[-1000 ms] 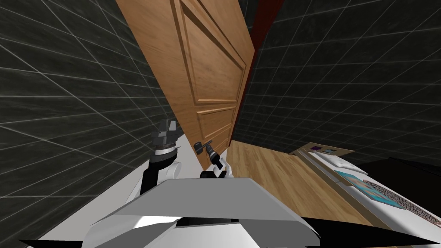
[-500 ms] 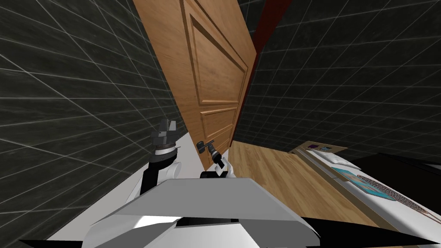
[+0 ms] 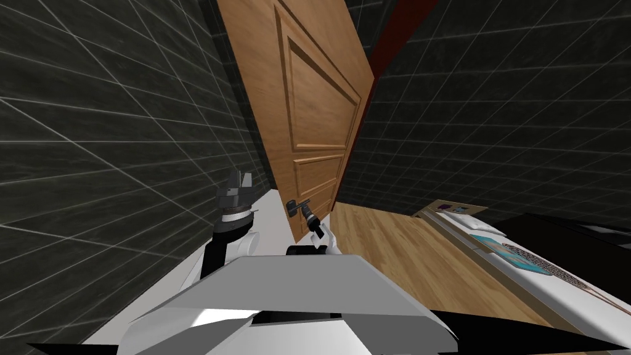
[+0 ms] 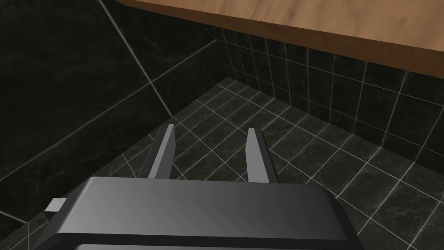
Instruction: Push the door open
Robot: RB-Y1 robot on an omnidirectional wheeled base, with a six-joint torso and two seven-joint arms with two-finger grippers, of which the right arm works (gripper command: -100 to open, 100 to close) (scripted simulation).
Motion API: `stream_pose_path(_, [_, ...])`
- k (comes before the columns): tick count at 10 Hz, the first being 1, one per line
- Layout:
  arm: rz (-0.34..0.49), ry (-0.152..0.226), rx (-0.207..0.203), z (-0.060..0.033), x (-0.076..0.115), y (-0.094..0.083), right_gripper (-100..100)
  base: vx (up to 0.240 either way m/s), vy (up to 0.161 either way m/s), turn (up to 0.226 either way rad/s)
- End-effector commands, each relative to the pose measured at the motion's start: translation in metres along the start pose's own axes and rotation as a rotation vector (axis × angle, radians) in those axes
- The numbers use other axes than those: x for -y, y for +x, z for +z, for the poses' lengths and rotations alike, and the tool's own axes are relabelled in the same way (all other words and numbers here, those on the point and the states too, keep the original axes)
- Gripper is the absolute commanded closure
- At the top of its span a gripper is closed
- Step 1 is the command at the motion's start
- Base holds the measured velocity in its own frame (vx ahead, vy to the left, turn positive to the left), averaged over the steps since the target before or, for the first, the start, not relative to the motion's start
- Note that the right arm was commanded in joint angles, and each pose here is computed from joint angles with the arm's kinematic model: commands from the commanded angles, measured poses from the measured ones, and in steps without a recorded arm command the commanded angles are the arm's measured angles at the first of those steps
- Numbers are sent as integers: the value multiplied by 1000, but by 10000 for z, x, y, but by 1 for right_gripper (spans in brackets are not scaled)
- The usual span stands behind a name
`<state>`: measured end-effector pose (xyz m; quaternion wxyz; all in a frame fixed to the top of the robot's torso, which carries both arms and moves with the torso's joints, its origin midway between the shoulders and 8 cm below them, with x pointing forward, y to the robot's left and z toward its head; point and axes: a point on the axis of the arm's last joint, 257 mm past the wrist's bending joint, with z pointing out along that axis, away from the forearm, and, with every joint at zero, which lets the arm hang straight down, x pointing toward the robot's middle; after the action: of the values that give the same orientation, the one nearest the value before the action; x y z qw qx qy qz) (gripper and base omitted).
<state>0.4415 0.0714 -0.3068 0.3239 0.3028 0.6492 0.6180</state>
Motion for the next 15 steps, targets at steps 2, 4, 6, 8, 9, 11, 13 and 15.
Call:
stream_pose_path(2, [7, 3, 34, 16, 2, -143, 100, 86, 192, -74])
stream_pose_path(4, [25, -10, 57, 60, -60, -203, 100, 63, 185, -72])
stream_pose_path(6, [28, -12, 63, 70, -70, -231, 100, 47, 129, -64])
stream_pose_path(8, [7, -1, 96, 8, -16, -485, 100, 80, 151, -67])
stream_pose_path(9, [2, 3, 107, -12, 2, -562, 100, 77, 180, -77])
stream_pose_path(11, [-4, 7, 132, -43, 22, -713, 100, 92, 183, -70])
stream_pose_path(13, [-2, 6, 157, -58, 20, -842, 100, 116, 193, -79])
stream_pose_path(15, [8, 1, 181, -54, -3, -934, 100, 89, 202, -84])
